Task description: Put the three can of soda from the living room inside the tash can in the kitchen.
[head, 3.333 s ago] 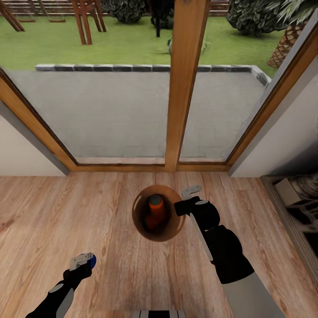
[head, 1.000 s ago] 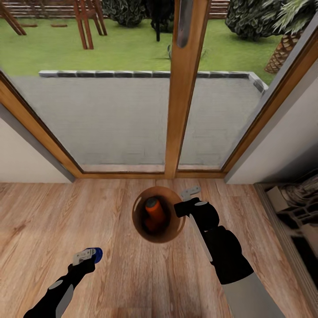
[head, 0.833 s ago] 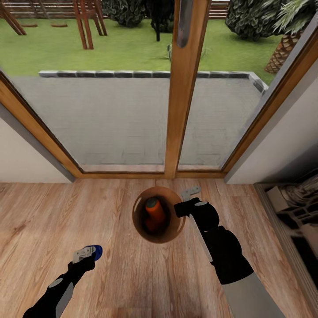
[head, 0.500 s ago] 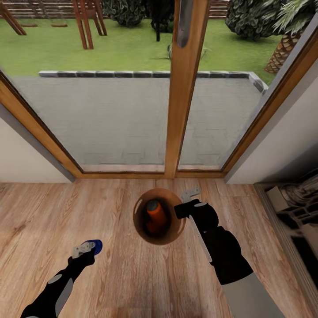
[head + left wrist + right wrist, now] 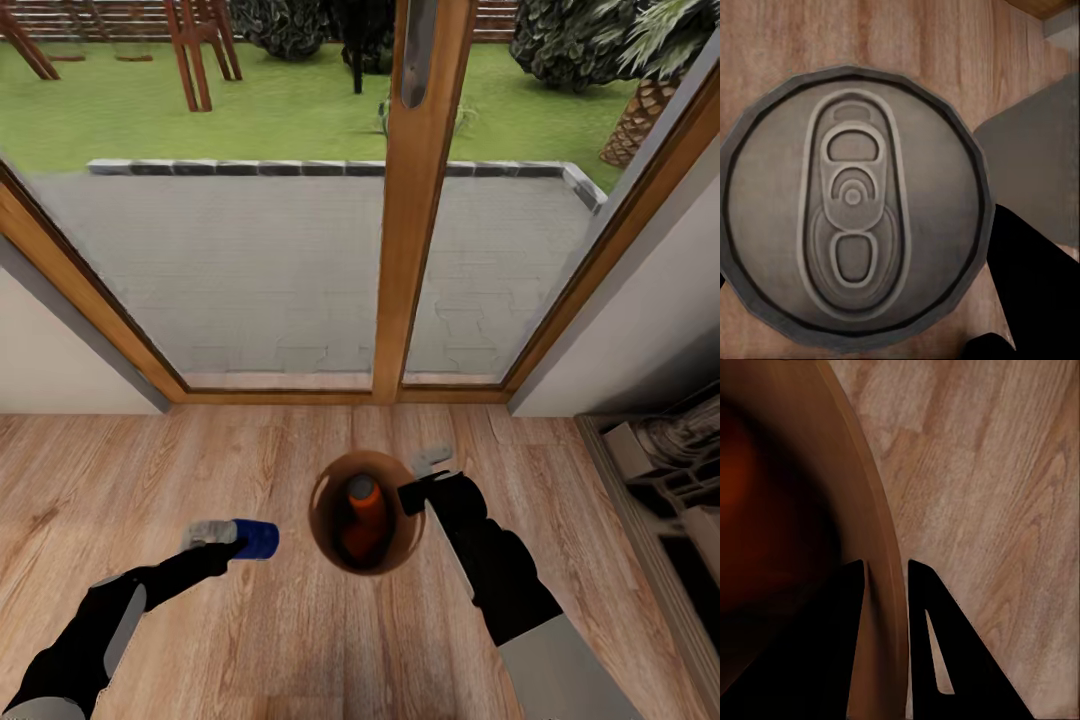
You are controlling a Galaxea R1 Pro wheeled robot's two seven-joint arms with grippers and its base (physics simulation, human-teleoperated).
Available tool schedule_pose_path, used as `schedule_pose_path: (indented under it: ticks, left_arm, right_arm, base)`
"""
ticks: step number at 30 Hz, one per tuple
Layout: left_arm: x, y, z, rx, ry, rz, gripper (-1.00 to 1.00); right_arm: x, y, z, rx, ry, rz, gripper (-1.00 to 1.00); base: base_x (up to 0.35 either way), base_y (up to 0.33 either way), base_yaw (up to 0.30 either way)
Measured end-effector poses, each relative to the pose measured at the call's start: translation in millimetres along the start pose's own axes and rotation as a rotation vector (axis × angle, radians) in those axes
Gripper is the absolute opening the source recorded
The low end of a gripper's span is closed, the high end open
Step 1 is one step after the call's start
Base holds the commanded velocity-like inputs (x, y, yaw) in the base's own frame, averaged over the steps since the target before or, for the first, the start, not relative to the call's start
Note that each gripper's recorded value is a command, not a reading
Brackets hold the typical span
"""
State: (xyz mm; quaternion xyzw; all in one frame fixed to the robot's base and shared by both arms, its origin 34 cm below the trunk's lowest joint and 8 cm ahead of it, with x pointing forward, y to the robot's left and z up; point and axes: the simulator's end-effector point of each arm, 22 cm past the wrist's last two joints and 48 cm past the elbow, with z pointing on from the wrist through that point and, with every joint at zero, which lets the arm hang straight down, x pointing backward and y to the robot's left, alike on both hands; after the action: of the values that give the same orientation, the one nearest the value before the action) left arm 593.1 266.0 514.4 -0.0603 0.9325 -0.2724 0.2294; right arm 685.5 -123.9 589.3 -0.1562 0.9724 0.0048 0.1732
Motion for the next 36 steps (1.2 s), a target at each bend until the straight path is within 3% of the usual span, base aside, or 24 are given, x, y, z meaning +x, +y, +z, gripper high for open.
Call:
schedule_pose_path:
  ticks: [5, 7, 15, 19, 25, 31, 36]
  left_arm:
    - [-15, -20, -9.5, 0.077, 0.027, -0.015, -1.00]
    - [-16, -21, -10.8, 0.079, 0.035, -0.016, -1.00]
    - [-22, -19, -17.2, 0.077, 0.045, -0.015, -1.00]
    - [-23, -30, -20.9, 0.135, 0.051, -0.018, -1.00]
    - [-24, -51, -31.3, 0.241, 0.080, -0.046, -1.00]
    - [-34, -63, -37.8, 0.287, 0.070, -0.028, -1.00]
    - [-33, -77, -43.3, 0.345, 0.096, -0.062, -1.00]
  right_arm:
    - [19, -11, 10.8, 0.052, 0.049, -0.004, -1.00]
    - [19, -18, 10.8, 0.082, 0.051, -0.019, -1.00]
    - [25, -26, 13.2, 0.083, 0.060, -0.013, -1.00]
    - [42, -33, 20.4, 0.103, 0.100, -0.028, -1.00]
    - [47, -30, 29.0, 0.091, 0.092, -0.024, -1.00]
    - [57, -27, 35.8, 0.082, 0.110, -0.022, -1.00]
    - [59, -29, 36.8, 0.090, 0.113, -0.030, -1.00]
  base:
    - [0.000, 0.000, 0.000]
    - [0.000, 0.000, 0.000]
    - [0.000, 0.000, 0.000]
    - [0.000, 0.000, 0.000]
    - [0.000, 0.000, 0.000]
    - [0.000, 0.000, 0.000]
    - [0.000, 0.000, 0.000]
